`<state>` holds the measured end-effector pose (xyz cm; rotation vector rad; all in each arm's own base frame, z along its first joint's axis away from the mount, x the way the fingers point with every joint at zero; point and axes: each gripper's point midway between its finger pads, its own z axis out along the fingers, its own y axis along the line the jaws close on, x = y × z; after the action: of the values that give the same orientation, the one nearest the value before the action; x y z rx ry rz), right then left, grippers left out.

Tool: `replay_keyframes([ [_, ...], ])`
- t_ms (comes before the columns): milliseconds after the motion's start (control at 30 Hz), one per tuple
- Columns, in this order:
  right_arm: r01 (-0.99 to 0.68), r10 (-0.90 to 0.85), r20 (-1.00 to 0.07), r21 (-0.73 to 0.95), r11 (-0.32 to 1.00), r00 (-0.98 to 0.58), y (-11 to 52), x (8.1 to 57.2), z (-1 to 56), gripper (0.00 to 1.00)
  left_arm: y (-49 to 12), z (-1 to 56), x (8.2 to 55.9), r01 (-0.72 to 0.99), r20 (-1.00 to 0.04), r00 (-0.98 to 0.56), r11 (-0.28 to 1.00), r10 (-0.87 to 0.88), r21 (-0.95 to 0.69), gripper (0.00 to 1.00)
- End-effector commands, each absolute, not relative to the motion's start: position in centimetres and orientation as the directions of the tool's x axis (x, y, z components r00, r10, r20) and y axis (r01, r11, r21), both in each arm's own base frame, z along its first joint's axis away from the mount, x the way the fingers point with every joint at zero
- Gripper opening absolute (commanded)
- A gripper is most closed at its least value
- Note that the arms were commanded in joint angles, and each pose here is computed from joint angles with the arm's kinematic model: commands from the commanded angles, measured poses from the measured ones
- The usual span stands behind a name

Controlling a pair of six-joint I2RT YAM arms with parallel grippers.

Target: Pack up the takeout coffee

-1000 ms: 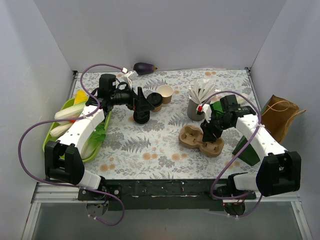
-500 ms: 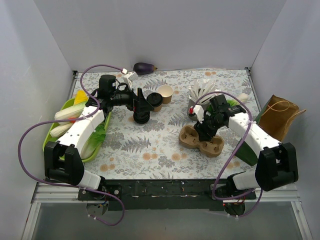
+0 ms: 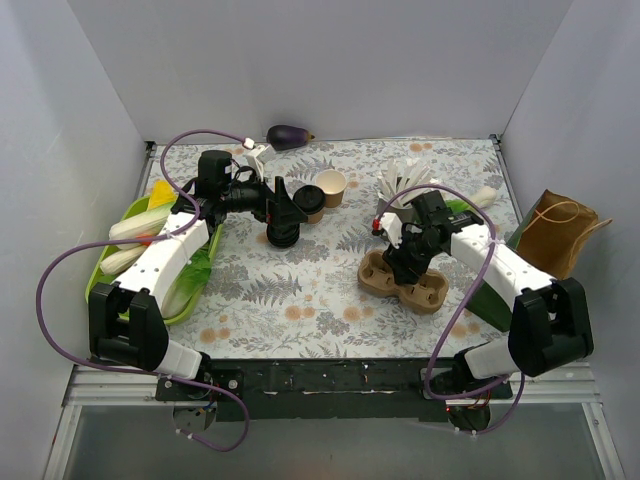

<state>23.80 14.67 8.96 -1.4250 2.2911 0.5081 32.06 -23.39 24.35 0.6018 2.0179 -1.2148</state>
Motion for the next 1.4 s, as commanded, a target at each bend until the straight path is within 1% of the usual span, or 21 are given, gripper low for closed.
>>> replay_keyframes([
  [0, -0.903, -0.764, -0.508, 0.070, 0.424, -0.398, 14.8, 24.8, 8.9, 0.60, -22.9, 26.0, 31.6, 0.720, -0.799, -0.601, 0.451, 0.024, -0.527, 0.98],
  [100, -0.904, -0.767, -0.505, 0.070, 0.422, -0.397, 14.9, 24.8, 8.7, 0.60, -22.9, 25.9, 31.6, 0.717, -0.797, -0.604, 0.451, 0.023, -0.531, 0.98],
  [200, -0.904, -0.765, -0.507, 0.071, 0.421, -0.396, 15.0, 25.0, 8.8, 0.57, -22.8, 25.9, 31.7, 0.715, -0.795, -0.606, 0.452, 0.021, -0.533, 0.98],
  [267, -0.906, -0.766, -0.507, 0.073, 0.418, -0.394, 15.1, 25.0, 8.8, 0.54, -22.8, 25.8, 31.8, 0.713, -0.794, -0.607, 0.454, 0.019, -0.535, 0.98],
  [300, -0.907, -0.768, -0.507, 0.073, 0.415, -0.392, 15.1, 25.1, 8.9, 0.52, -22.8, 25.9, 31.8, 0.713, -0.795, -0.606, 0.454, 0.018, -0.534, 0.98],
  [333, -0.907, -0.767, -0.507, 0.077, 0.414, -0.393, 15.1, 25.0, 8.9, 0.47, -22.8, 25.8, 31.8, 0.712, -0.793, -0.609, 0.453, 0.019, -0.536, 0.98],
  [400, -0.910, -0.768, -0.510, 0.077, 0.407, -0.387, 15.2, 25.0, 9.1, 0.41, -22.8, 25.7, 31.9, 0.711, -0.792, -0.610, 0.455, 0.018, -0.537, 0.98],
  [433, -0.912, -0.768, -0.514, 0.075, 0.404, -0.382, 15.3, 25.0, 9.3, 0.35, -22.8, 25.7, 31.9, 0.710, -0.791, -0.611, 0.453, 0.017, -0.539, 0.98],
  [500, -0.912, -0.768, -0.513, 0.077, 0.402, -0.382, 15.3, 24.9, 9.4, 0.31, -22.7, 25.7, 32.0, 0.707, -0.789, -0.614, 0.455, 0.015, -0.542, 0.98],
  [533, -0.914, -0.769, -0.517, 0.072, 0.399, -0.377, 15.3, 25.0, 9.6, 0.27, -22.7, 25.6, 32.0, 0.705, -0.786, -0.618, 0.452, 0.015, -0.546, 0.98],
  [633, -0.911, -0.762, -0.525, 0.064, 0.408, -0.379, 15.3, 25.1, 10.5, 0.23, -22.8, 25.6, 32.1, 0.703, -0.783, -0.622, 0.449, 0.012, -0.551, 0.98],
  [700, -0.912, -0.756, -0.542, 0.047, 0.407, -0.366, 15.6, 25.6, 12.1, 0.23, -22.7, 25.7, 32.3, 0.703, -0.784, -0.621, 0.449, 0.008, -0.552, 0.98],
  [800, -0.916, -0.738, -0.582, 0.030, 0.401, -0.342, 16.0, 25.9, 15.2, 0.19, -22.5, 25.8, 32.6, 0.697, -0.781, -0.624, 0.452, 0.002, -0.556, 0.98],
  [900, -0.920, -0.682, -0.649, 0.072, 0.385, -0.337, 16.5, 24.8, 17.6, 0.17, -22.1, 25.8, 33.2, 0.681, -0.770, -0.638, 0.451, -0.020, -0.576, 0.98],
  [933, -0.917, -0.637, -0.694, 0.086, 0.390, -0.336, 16.6, 24.5, 18.7, 0.17, -21.9, 25.9, 33.4, 0.668, -0.759, -0.650, 0.451, -0.035, -0.592, 0.98],
  [1000, -0.903, -0.604, -0.701, 0.135, 0.408, -0.378, 16.3, 23.2, 17.7, 0.17, -21.4, 25.9, 34.1, 0.648, -0.744, -0.665, 0.448, -0.062, -0.616, 0.98],
  [1100, -0.900, -0.593, -0.712, 0.131, 0.415, -0.377, 15.6, 22.1, 16.8, 0.17, -20.6, 25.8, 35.0, 0.620, -0.724, -0.683, 0.450, -0.093, -0.643, 0.98],
  [1200, -0.873, -0.548, -0.732, 0.132, 0.469, -0.405, 14.9, 22.9, 17.0, 0.18, -20.3, 26.2, 35.6, 0.623, -0.732, -0.673, 0.456, -0.101, -0.636, 0.98],
  [1267, -0.866, -0.514, -0.745, 0.171, 0.470, -0.426, 15.4, 23.0, 17.5, 0.18, -20.3, 26.4, 35.7, 0.626, -0.735, -0.670, 0.454, -0.101, -0.634, 0.98],
  [1333, -0.852, -0.447, -0.785, 0.186, 0.489, -0.428, 16.2, 24.2, 20.1, 0.18, -20.5, 26.5, 35.6, 0.624, -0.730, -0.676, 0.447, -0.102, -0.641, 0.98],
  [1367, -0.859, -0.426, -0.820, 0.145, 0.491, -0.383, 16.5, 25.1, 22.3, 0.19, -20.5, 26.4, 35.6, 0.622, -0.728, -0.678, 0.447, -0.102, -0.642, 0.98],
])
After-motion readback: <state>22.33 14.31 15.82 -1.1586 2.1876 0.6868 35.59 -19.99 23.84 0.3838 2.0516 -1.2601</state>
